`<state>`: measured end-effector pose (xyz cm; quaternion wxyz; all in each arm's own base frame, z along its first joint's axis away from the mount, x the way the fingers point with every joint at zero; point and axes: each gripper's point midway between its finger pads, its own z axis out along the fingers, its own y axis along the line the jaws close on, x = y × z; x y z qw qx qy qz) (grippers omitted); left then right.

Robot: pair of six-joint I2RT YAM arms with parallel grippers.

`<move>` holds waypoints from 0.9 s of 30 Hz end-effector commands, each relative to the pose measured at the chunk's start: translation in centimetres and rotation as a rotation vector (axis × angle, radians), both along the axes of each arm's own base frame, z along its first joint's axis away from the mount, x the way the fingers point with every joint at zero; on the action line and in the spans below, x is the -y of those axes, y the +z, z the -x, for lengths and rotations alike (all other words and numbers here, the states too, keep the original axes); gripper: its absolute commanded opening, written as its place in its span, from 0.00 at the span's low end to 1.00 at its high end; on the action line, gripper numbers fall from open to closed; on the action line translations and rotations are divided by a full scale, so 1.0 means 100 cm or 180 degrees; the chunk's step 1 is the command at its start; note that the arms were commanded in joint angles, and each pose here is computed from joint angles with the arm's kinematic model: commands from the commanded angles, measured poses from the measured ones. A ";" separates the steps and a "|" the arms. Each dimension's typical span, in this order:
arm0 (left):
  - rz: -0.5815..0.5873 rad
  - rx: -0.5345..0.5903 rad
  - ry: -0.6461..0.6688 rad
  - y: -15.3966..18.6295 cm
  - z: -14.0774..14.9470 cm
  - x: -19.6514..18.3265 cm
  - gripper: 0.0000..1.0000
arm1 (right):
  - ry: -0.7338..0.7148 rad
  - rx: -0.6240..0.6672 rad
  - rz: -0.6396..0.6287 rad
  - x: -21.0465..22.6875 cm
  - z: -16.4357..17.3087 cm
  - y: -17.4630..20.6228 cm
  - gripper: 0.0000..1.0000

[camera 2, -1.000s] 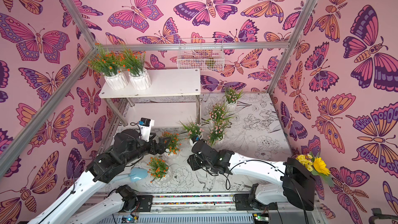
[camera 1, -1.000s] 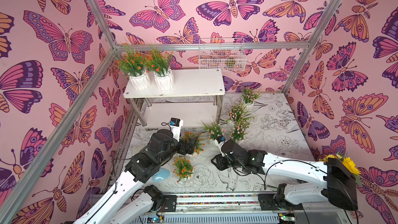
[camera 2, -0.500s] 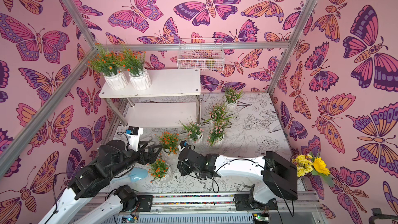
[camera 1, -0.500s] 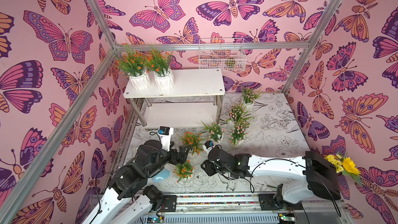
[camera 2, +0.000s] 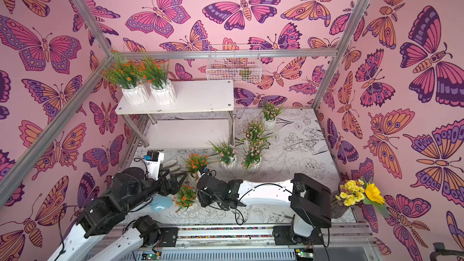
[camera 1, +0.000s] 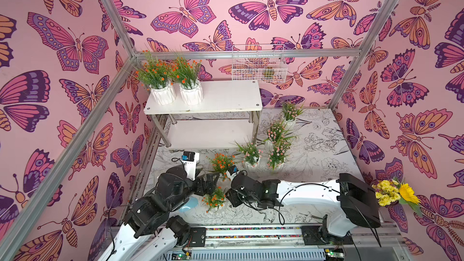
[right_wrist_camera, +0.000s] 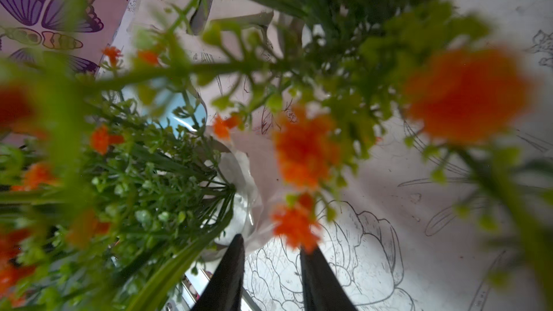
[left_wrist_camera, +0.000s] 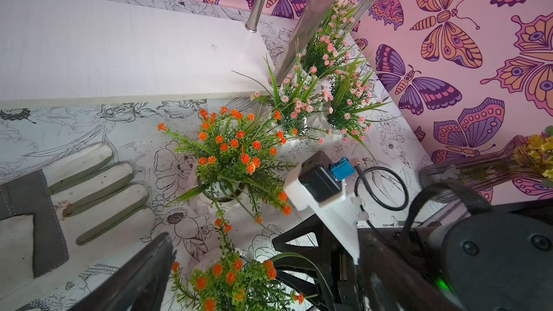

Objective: Place the baby's breath potted plants on the rack by color
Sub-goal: Pick up the baby's breath potted plant from the center of the board.

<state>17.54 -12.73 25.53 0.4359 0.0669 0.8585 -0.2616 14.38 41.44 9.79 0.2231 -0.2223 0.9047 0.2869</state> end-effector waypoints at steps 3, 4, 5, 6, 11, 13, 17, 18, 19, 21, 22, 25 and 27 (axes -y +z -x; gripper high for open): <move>-0.0052 -0.0045 0.0048 -0.008 0.004 -0.006 0.97 | 0.0043 0.0067 0.0068 -0.008 0.001 0.001 0.32; -0.0045 -0.0040 0.0053 -0.008 0.004 -0.006 0.97 | 0.0042 0.0068 0.0075 -0.009 0.000 0.001 0.31; -0.0048 -0.0046 0.0047 -0.009 0.004 -0.006 0.97 | 0.0038 0.0069 0.0089 -0.009 0.000 0.000 0.31; -0.0046 -0.0051 0.0046 -0.009 0.005 -0.006 0.97 | 0.0045 0.0069 0.0096 -0.010 0.000 0.000 0.31; -0.0049 -0.0076 0.0049 -0.012 0.005 -0.006 0.97 | 0.0050 0.0076 0.0154 -0.015 -0.001 -0.002 0.30; -0.0040 -0.0077 0.0039 -0.012 0.005 -0.005 0.97 | 0.0038 0.0096 0.0204 -0.016 -0.002 -0.002 0.29; -0.0030 -0.0073 0.0035 -0.012 0.006 -0.005 0.98 | 0.0026 0.0090 0.0308 -0.017 -0.003 -0.009 0.28; -0.0026 -0.0078 0.0032 -0.012 0.006 -0.005 0.98 | 0.0025 0.0087 0.0340 -0.018 -0.004 -0.011 0.28; -0.0022 -0.0078 0.0029 -0.012 0.006 -0.005 0.98 | 0.0021 0.0087 0.0376 -0.018 -0.004 -0.014 0.28; -0.0022 -0.0074 0.0022 -0.013 0.007 -0.005 0.98 | 0.0009 0.0087 0.0433 -0.019 -0.005 -0.018 0.28; -0.0026 -0.0079 0.0017 -0.013 0.007 -0.005 0.98 | 0.0013 0.0080 0.0459 -0.019 -0.005 -0.021 0.28; -0.0022 -0.0069 0.0015 -0.013 0.007 -0.005 0.98 | 0.0014 0.0060 0.0526 -0.020 -0.004 -0.026 0.28; -0.0029 -0.0065 0.0022 -0.013 0.007 -0.006 0.98 | 0.0016 0.0057 0.0572 -0.021 -0.004 -0.030 0.27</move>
